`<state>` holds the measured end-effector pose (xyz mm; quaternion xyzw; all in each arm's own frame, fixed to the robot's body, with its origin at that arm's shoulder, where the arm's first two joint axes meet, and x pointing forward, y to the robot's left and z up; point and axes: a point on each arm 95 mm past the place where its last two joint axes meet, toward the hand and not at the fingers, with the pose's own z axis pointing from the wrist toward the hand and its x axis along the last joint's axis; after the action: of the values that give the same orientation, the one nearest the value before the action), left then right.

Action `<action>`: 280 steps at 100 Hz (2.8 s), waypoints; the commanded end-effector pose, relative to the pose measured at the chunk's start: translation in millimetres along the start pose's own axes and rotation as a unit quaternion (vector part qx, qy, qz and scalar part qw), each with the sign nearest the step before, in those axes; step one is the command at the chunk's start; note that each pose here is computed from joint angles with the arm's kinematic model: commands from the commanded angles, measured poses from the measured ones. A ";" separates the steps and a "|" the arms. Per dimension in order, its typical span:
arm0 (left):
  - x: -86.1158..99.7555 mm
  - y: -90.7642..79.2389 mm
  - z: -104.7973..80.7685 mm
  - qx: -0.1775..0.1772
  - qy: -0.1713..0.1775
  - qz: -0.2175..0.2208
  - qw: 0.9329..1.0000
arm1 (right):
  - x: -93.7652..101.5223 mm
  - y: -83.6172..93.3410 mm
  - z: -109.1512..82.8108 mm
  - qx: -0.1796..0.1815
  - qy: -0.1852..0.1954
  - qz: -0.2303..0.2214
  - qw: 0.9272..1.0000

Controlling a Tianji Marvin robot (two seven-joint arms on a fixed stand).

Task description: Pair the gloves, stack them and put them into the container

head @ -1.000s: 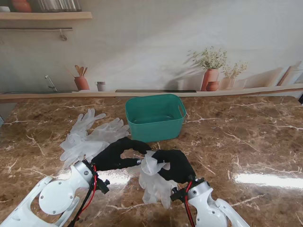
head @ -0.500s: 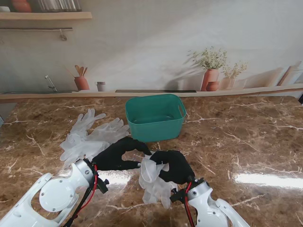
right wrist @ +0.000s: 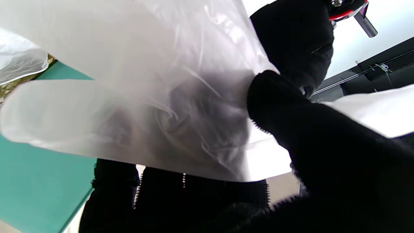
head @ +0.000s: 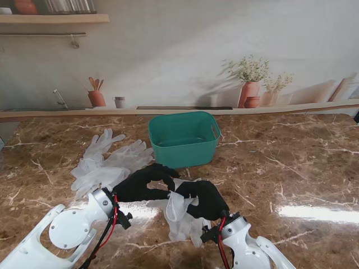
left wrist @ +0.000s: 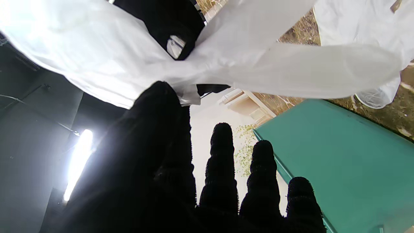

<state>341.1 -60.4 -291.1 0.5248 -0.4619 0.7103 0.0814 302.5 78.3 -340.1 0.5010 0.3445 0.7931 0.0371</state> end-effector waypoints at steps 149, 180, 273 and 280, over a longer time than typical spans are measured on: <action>12.1 2.7 4.9 0.070 -0.071 0.099 0.990 | 12.2 -11.2 -13.5 -0.062 -0.087 -0.050 0.993; 12.3 2.9 2.9 0.059 -0.072 0.095 0.991 | 12.5 -8.9 -11.5 -0.091 -0.096 -0.054 0.990; -14.7 15.0 -11.8 -0.033 -0.070 0.056 0.995 | 12.4 -1.2 -10.4 -0.074 -0.085 0.012 0.994; -15.2 17.6 -8.9 -0.014 -0.067 0.051 0.996 | 13.0 -1.7 -10.6 -0.067 -0.080 0.017 0.994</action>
<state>333.1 -54.2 -306.8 0.5360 -0.5199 0.6649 0.0160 290.9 78.0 -330.9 0.5613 0.2699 0.7762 0.0984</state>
